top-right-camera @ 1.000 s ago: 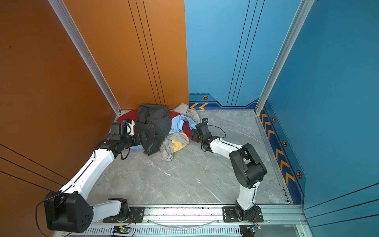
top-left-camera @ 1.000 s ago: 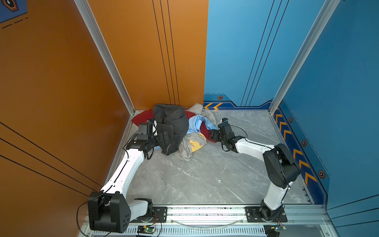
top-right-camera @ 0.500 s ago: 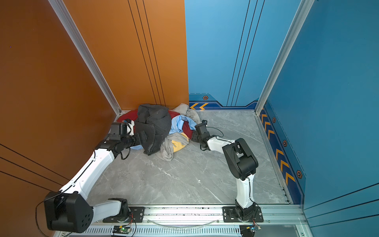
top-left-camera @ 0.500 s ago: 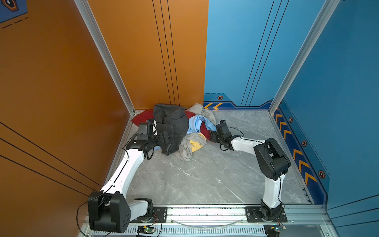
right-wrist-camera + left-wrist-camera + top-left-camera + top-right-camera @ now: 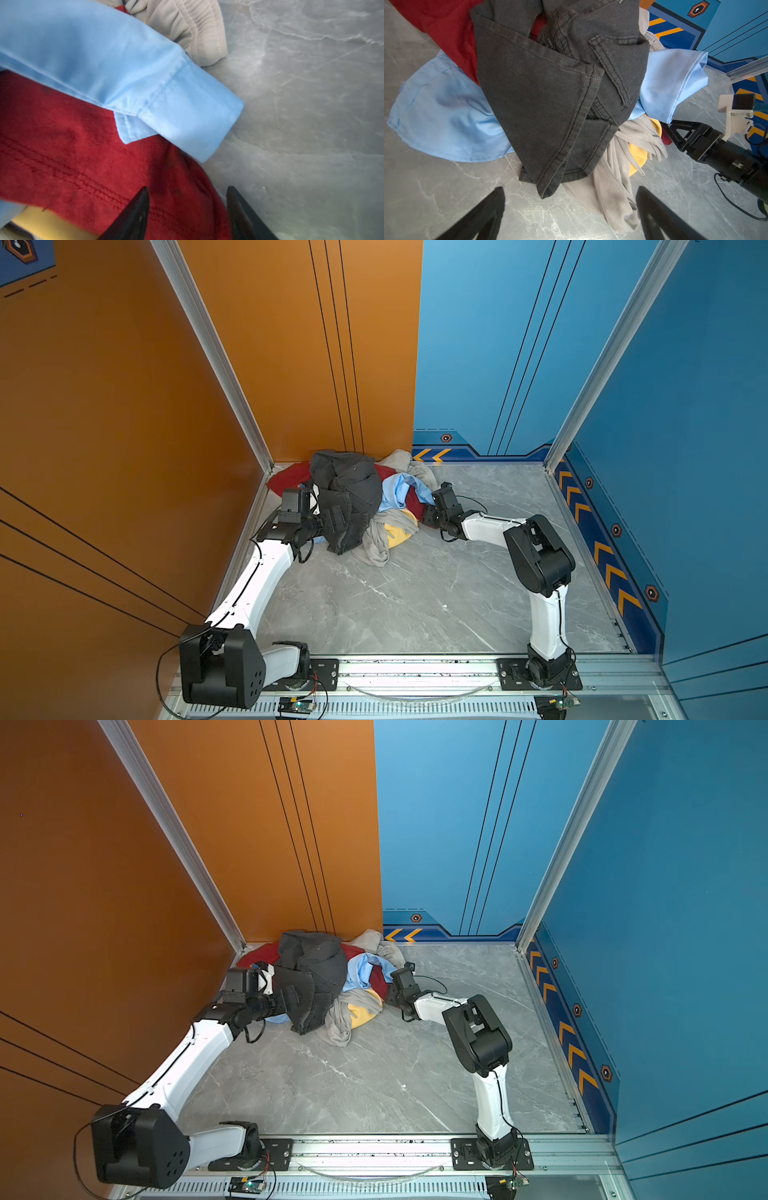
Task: Pick out a specific cloth from the pile
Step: 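Lower the right gripper onto the red shirt edge and close it, then lift the red shirt with the right gripper while the left gripper reaches toward it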
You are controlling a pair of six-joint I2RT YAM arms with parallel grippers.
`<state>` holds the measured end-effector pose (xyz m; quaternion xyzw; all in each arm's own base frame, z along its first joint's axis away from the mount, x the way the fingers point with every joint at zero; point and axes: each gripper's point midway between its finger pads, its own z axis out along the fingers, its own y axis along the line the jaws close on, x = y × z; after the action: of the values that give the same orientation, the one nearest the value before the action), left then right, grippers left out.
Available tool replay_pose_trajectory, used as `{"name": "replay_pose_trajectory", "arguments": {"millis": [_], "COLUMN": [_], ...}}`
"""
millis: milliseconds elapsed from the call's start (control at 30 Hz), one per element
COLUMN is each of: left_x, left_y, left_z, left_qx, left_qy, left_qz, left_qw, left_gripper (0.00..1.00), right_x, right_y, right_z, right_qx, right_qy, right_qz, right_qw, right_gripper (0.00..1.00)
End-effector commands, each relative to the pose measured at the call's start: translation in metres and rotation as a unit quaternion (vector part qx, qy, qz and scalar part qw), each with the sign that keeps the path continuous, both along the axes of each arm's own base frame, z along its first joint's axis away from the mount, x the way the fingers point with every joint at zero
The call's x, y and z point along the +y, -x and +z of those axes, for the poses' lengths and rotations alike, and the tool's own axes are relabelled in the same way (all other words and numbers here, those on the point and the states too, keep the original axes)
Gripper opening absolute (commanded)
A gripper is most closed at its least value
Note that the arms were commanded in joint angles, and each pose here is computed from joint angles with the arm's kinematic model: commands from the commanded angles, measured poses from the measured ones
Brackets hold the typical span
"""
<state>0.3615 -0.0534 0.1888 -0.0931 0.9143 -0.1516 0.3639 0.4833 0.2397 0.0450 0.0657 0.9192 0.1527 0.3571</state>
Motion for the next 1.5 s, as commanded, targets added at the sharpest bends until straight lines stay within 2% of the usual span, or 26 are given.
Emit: {"name": "replay_pose_trajectory", "arguments": {"millis": [0,133,233,367,533,767,967,1267,1467], "left_x": [-0.003,-0.003,-0.002,-0.002,0.000,0.006,0.029,0.035,0.036], "left_y": [0.000,0.000,0.000,0.000,0.000,0.000,-0.001,0.001,-0.002], "left_z": [0.000,0.000,-0.001,-0.002,-0.002,0.004,0.015,0.016,0.013], "left_qx": [0.002,0.002,0.003,0.004,0.004,-0.005,-0.021,-0.025,-0.020], "left_qy": [0.009,0.010,0.010,0.007,0.006,0.001,0.002,-0.002,-0.004], "left_qz": [-0.002,-0.001,-0.001,0.001,0.003,0.012,0.048,0.058,0.060], "left_qw": [1.000,1.000,1.000,1.000,1.000,1.000,0.999,0.998,0.998], "left_gripper": [0.99,0.99,0.99,0.99,0.99,0.99,0.99,1.00,1.00], "right_x": [0.005,0.012,0.019,0.024,0.023,0.022,0.026,0.042,0.053], "right_y": [0.004,0.002,0.001,-0.003,-0.013,-0.028,-0.037,-0.064,-0.069], "right_z": [-0.016,-0.019,-0.019,-0.008,0.039,0.161,0.245,0.319,0.372], "right_qx": [0.021,0.024,0.029,0.018,-0.026,-0.125,-0.196,-0.252,-0.302], "right_qy": [0.017,0.012,0.007,0.002,-0.008,-0.042,-0.082,-0.112,-0.143], "right_qz": [0.010,0.019,0.030,0.039,0.040,0.028,0.025,0.040,0.055], "right_qw": [1.000,0.999,0.999,0.999,0.999,0.991,0.977,0.961,0.941], "right_gripper": [0.58,0.48,0.34,0.00,0.00,0.00,0.00,0.00,0.00]}}
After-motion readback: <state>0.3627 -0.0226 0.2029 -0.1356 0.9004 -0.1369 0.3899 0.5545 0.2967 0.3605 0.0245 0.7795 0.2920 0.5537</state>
